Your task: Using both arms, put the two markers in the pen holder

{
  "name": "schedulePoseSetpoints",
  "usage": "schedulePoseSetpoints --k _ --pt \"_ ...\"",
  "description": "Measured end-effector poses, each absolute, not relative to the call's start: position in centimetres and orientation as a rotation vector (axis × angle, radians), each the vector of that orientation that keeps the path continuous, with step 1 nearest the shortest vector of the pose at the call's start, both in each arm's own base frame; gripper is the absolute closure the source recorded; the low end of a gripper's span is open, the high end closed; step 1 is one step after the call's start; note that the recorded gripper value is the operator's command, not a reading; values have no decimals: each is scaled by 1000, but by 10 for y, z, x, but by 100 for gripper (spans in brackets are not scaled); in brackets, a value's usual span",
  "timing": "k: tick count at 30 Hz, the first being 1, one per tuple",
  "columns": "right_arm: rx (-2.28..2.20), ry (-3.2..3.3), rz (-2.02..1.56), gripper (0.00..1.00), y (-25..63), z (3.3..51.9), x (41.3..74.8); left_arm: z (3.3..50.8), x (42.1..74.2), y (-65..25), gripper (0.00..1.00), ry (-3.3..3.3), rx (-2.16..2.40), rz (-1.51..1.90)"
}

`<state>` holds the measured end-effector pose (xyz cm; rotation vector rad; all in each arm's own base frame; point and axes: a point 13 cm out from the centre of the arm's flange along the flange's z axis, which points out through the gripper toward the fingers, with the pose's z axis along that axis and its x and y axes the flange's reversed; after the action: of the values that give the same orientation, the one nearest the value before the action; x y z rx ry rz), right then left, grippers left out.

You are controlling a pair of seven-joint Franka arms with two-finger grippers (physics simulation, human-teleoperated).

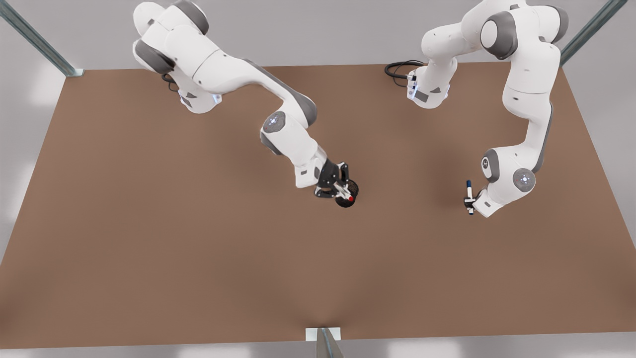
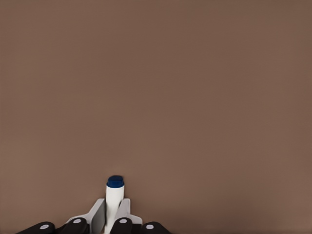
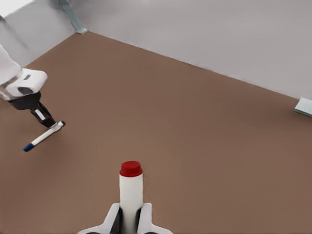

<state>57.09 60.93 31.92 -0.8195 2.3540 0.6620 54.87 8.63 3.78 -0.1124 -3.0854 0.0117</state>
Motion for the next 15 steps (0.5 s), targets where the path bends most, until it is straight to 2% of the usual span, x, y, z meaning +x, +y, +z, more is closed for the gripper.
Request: schedulePoseSetpoints --k 2,4,6,10,15 --pt "-797 2260 710 79 634 339 570 38 549 86 67 -3085 -112 12" --pt "-792 2195 729 79 652 336 564 37 548 87 67 -3085 -111 12" --pt "-792 2148 735 79 666 321 556 37 548 87 67 -3084 -110 12" --pt "-801 2097 721 79 678 262 539 36 548 87 67 -3083 -110 12" --pt "-817 2053 681 79 658 233 533 36 549 86 68 -3084 -110 12"
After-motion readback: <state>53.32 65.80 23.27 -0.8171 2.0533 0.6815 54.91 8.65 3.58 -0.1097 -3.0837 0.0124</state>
